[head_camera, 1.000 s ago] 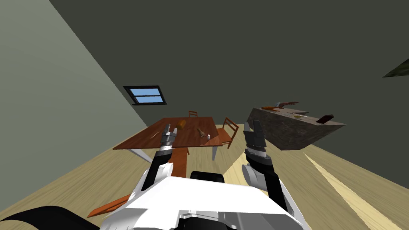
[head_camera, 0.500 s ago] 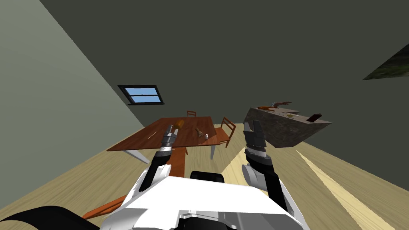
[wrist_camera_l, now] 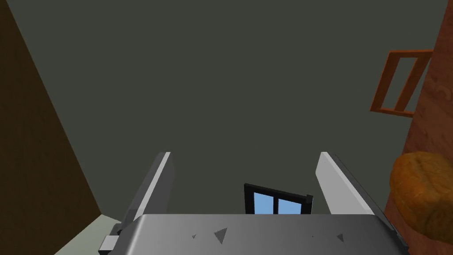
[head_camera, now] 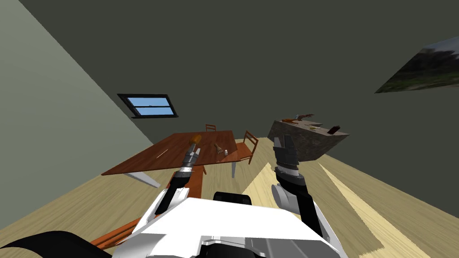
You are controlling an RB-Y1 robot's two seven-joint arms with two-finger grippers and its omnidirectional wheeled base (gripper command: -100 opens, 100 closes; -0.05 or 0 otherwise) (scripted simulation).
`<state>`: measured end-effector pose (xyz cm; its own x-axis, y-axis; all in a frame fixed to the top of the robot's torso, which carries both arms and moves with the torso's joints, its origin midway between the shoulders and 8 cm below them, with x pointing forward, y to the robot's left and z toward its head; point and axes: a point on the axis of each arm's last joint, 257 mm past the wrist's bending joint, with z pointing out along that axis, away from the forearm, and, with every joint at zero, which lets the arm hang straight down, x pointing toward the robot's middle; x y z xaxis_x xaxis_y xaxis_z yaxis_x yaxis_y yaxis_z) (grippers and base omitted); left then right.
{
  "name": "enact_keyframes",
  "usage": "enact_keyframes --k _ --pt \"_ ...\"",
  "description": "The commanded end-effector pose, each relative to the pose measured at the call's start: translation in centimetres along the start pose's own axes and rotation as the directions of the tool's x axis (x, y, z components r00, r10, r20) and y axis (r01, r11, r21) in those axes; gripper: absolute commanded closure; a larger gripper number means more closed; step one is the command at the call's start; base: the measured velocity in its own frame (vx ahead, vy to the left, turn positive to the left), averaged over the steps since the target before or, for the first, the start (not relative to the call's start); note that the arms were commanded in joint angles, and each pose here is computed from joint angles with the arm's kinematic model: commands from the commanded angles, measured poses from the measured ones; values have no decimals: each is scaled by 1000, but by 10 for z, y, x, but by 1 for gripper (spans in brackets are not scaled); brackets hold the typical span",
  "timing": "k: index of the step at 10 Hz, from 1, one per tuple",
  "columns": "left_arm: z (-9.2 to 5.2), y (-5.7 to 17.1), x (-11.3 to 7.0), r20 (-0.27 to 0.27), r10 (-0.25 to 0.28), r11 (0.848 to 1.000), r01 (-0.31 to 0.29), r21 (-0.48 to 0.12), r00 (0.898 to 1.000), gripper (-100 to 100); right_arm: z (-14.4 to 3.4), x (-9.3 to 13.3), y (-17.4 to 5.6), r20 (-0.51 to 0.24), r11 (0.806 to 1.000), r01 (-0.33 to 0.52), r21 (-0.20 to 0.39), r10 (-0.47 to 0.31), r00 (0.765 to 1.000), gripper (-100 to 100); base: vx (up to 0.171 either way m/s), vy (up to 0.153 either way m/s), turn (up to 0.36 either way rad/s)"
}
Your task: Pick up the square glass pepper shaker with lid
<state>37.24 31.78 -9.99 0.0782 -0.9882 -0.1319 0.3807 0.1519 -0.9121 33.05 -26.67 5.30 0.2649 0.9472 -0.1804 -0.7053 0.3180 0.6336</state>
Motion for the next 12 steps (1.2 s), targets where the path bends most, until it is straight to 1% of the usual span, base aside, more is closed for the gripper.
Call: enact_keyframes --k 1,2,3,5,6,8,9,10,11,12 --pt "-6 21 -2 -19 28 999 -28 -43 999 -100 0 0 0 0 1000 0 0 0 1000 0 6 -191 -109" --pt "-11 35 -4 -32 48 996 -50 -72 998 -100 0 0 0 0 1000 0 0 0 1000 0 11 -209 -132" --pt "-13 40 -4 -30 48 995 -50 -83 998 -100 0 0 0 0 1000 0 0 0 1000 0 16 -126 -31" --pt "-24 68 -10 -58 96 984 -104 -144 994 -100 0 0 0 0 1000 0 0 0 1000 0 44 -139 -104" --pt "-27 73 -11 -57 96 982 -104 -156 994 -100 0 0 0 0 1000 0 0 0 1000 0 45 -120 -46" --pt "-42 105 -19 -91 153 959 -170 -226 984 -100 0 0 0 0 1000 0 0 0 1000 0 39 -144 -130" --pt "-51 120 -24 -112 184 943 -207 -259 977 -100 0 0 0 0 1000 0 0 0 1000 0 82 -210 -132" --pt "-55 127 -26 -111 183 939 -207 -276 977 -100 0 0 0 0 1000 0 0 0 1000 0 84 -143 -26" --pt "-66 145 -32 -135 215 916 -247 -316 967 -100 0 0 0 0 1000 0 0 0 1000 0 86 -116 -87" --pt "-79 163 -39 -161 247 888 -290 -356 955 -100 0 0 0 0 1000 0 0 0 1000 0 99 -137 -141"
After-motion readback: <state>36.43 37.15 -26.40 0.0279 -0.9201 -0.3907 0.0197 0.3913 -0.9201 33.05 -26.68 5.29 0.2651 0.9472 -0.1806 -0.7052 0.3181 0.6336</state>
